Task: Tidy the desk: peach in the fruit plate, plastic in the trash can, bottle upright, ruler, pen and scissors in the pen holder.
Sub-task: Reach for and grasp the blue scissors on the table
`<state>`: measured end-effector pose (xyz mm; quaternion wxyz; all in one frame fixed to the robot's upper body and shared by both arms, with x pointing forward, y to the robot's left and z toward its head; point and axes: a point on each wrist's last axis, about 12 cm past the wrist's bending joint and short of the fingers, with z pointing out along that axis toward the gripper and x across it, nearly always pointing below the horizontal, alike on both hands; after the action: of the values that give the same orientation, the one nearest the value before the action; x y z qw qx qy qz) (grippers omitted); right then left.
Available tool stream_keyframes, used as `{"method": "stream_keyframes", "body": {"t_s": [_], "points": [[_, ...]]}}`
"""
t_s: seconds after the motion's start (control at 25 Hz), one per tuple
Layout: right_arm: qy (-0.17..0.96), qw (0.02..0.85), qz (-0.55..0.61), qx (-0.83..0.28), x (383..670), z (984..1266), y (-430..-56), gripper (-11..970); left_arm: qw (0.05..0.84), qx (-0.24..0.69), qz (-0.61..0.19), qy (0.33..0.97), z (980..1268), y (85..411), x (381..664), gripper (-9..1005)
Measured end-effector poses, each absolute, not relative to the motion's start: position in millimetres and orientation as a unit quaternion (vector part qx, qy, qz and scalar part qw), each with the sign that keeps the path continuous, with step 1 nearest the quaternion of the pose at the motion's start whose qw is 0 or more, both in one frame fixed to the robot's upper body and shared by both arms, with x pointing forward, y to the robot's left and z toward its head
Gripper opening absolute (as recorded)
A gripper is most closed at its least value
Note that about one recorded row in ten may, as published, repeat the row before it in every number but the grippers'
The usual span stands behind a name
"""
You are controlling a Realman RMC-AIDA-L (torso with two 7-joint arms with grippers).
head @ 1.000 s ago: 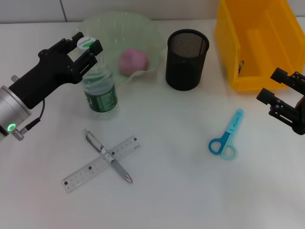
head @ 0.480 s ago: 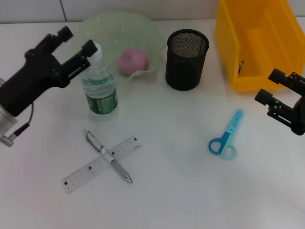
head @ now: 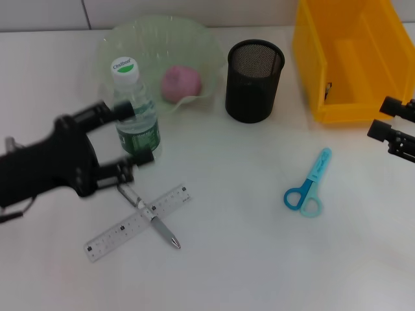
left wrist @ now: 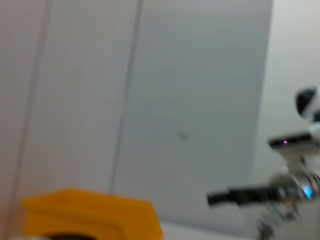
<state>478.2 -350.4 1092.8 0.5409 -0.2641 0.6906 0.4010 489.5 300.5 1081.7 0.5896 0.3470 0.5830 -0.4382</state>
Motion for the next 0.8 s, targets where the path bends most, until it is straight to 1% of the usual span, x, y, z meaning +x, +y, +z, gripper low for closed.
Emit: {"method": "stream_keyframes", "body": {"t_s": [0.04, 0.08, 0.12, 0.16, 0.28, 0.32, 0.36, 0.4, 0.44, 0.48, 0.52, 0.56, 0.6, 0.68, 0.72, 0.76, 0.8], "points": [[0.691, 0.541, 0.401, -0.264, 478, 1093, -350, 652, 0.59, 0.347, -0.438, 0.583, 1082, 300, 489, 808], [0.699, 0.523, 0.406, -0.27, 479, 1096, -351, 652, 0.565, 0.368, -0.442, 0.592, 1079, 298, 489, 808], [0.72, 0.477, 0.412, -0.289, 484, 1106, -352, 652, 0.516, 0.4, -0.444, 0.613, 1072, 292, 489, 808], [0.72, 0.477, 0.412, -0.289, 484, 1106, -352, 652, 0.516, 0.4, -0.444, 0.613, 1072, 292, 489, 808], [0.758, 0.389, 0.418, -0.315, 491, 1124, -347, 652, 0.468, 0.423, -0.444, 0.636, 1062, 277, 494, 808], [0.786, 0.332, 0.405, -0.328, 499, 1140, -341, 652, 0.466, 0.424, -0.443, 0.638, 1061, 276, 495, 808], [0.786, 0.332, 0.405, -0.328, 499, 1140, -341, 652, 0.462, 0.426, -0.441, 0.641, 1060, 273, 497, 808], [0.812, 0.285, 0.384, -0.334, 507, 1153, -332, 652, 0.462, 0.426, -0.441, 0.641, 1060, 273, 497, 808], [0.812, 0.285, 0.384, -0.334, 507, 1153, -332, 652, 0.459, 0.427, -0.439, 0.644, 1059, 270, 498, 808], [0.825, 0.264, 0.372, -0.334, 511, 1159, -327, 652, 0.459, 0.427, -0.439, 0.644, 1059, 270, 498, 808], [0.849, 0.226, 0.349, -0.327, 519, 1169, -317, 652, 0.459, 0.427, -0.439, 0.644, 1059, 270, 498, 809], [0.849, 0.226, 0.349, -0.327, 519, 1169, -317, 652, 0.453, 0.43, -0.434, 0.65, 1057, 264, 502, 809], [0.866, 0.198, 0.33, -0.319, 528, 1175, -307, 652, 0.453, 0.43, -0.434, 0.65, 1057, 264, 502, 809], [0.873, 0.188, 0.32, -0.316, 531, 1178, -304, 652, 0.446, 0.434, -0.432, 0.653, 1055, 260, 503, 809], [0.889, 0.168, 0.294, -0.309, 539, 1180, -296, 652, 0.446, 0.434, -0.432, 0.653, 1055, 260, 503, 809], [0.889, 0.168, 0.294, -0.309, 539, 1180, -296, 652, 0.446, 0.434, -0.432, 0.653, 1055, 260, 503, 809], [0.903, 0.151, 0.265, -0.303, 547, 1181, -291, 652, 0.437, 0.44, -0.431, 0.656, 1053, 255, 504, 809]]}}
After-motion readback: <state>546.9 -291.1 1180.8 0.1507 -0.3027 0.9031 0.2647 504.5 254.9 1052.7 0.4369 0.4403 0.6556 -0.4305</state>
